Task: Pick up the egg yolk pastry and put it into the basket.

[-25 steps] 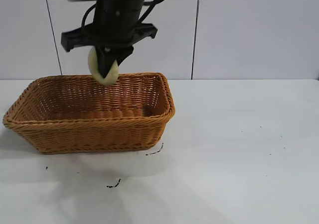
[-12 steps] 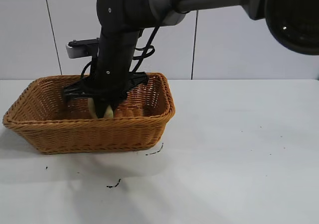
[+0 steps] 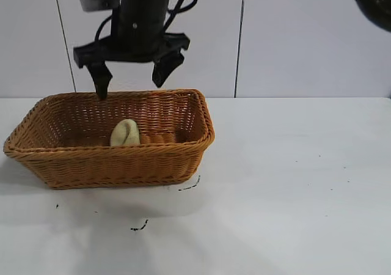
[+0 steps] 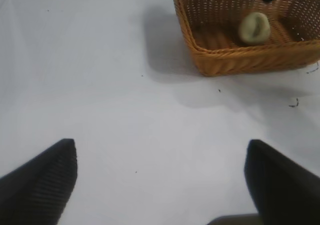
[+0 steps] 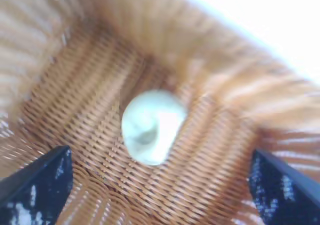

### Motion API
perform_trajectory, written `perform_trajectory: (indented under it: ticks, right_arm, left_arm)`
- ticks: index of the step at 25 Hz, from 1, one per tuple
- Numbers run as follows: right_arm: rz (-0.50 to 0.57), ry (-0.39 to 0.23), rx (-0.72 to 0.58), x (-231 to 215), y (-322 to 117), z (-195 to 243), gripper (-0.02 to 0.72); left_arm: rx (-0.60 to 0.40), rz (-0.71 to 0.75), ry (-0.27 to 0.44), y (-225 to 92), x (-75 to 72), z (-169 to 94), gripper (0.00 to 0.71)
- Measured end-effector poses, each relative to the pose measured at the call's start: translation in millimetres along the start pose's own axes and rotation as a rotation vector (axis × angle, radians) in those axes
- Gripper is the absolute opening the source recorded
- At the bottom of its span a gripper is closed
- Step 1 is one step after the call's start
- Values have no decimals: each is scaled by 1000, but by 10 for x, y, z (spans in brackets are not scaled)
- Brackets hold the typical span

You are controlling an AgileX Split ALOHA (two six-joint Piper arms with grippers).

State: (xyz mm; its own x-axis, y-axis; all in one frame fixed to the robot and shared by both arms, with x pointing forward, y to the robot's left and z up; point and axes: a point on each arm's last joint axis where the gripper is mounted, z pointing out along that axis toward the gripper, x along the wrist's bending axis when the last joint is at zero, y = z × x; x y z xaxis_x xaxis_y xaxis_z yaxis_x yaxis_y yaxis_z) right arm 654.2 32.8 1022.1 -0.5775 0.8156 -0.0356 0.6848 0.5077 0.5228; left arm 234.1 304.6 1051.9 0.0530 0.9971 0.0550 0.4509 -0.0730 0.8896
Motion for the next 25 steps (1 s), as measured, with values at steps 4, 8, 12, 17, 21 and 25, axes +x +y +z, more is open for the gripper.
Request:
perform_trajectory:
  ticks: [4, 8, 12, 17, 21, 25]
  right_arm:
    - [51, -37, 6, -317, 36, -103, 689]
    - [143, -116, 39, -928, -31, -99, 692]
    - [253, -188, 68, -1591, -167, -144, 695]
    - [368, -255, 76, -2250, -361, -235, 695]
    - [447, -293, 81, -2646, -521, -315, 695]
    - [524, -310, 79, -2964, -674, -394, 695]
  left_arm:
    - [0, 0, 0, 0, 0, 0, 693]
    - [0, 0, 0, 0, 0, 0, 693]
    - [0, 0, 0, 0, 0, 0, 693]
    - [0, 0, 0, 0, 0, 0, 693]
    - [0, 0, 0, 0, 0, 0, 693]
    - [0, 0, 0, 0, 0, 0, 693]
